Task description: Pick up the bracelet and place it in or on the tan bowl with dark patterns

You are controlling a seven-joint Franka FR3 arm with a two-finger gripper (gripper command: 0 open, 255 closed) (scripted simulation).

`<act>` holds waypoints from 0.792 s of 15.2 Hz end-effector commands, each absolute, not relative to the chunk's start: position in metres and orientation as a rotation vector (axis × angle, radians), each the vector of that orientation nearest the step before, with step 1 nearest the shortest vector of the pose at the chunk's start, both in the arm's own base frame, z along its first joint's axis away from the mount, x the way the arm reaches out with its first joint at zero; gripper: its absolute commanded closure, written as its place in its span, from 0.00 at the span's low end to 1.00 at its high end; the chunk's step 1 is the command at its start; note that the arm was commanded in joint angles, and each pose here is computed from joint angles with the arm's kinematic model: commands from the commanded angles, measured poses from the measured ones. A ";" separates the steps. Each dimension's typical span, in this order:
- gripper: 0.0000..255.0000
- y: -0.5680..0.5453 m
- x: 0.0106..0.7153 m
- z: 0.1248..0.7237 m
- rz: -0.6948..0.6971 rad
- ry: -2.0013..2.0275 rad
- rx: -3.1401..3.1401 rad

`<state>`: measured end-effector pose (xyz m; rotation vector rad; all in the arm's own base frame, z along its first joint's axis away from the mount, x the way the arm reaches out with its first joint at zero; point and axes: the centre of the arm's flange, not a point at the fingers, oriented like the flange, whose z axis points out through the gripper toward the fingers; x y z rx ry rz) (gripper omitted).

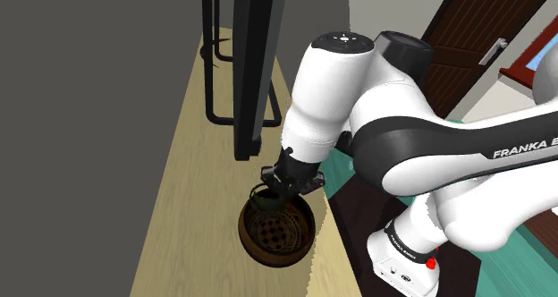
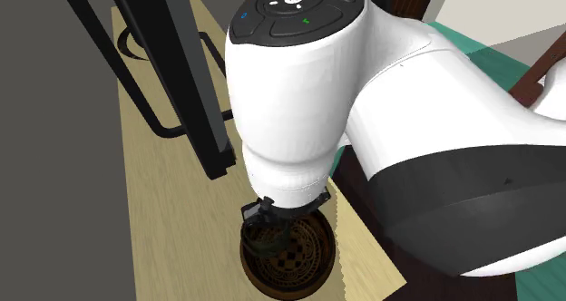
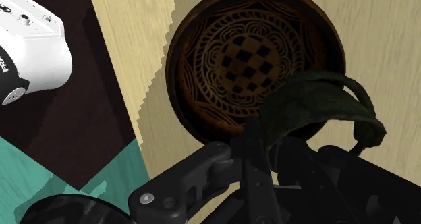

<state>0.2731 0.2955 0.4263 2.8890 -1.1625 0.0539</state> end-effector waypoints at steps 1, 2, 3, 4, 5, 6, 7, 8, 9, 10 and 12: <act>1.00 0.282 0.252 0.426 0.054 -1.164 2.890; 1.00 0.274 0.240 0.426 0.054 -1.164 2.890; 1.00 0.274 0.240 0.420 0.054 -1.164 2.890; 1.00 0.274 0.240 0.415 0.054 -1.164 2.890; 1.00 0.274 0.240 0.410 0.054 -1.164 2.890; 1.00 0.274 0.240 0.404 0.054 -1.164 2.890; 1.00 0.274 0.240 0.399 0.054 -1.164 2.890; 1.00 0.274 0.240 0.394 0.054 -1.164 2.890; 1.00 0.274 0.240 0.389 0.054 -1.164 2.890; 1.00 0.274 0.240 0.383 0.054 -1.164 2.890; 1.00 0.274 0.240 0.373 0.054 -1.164 2.890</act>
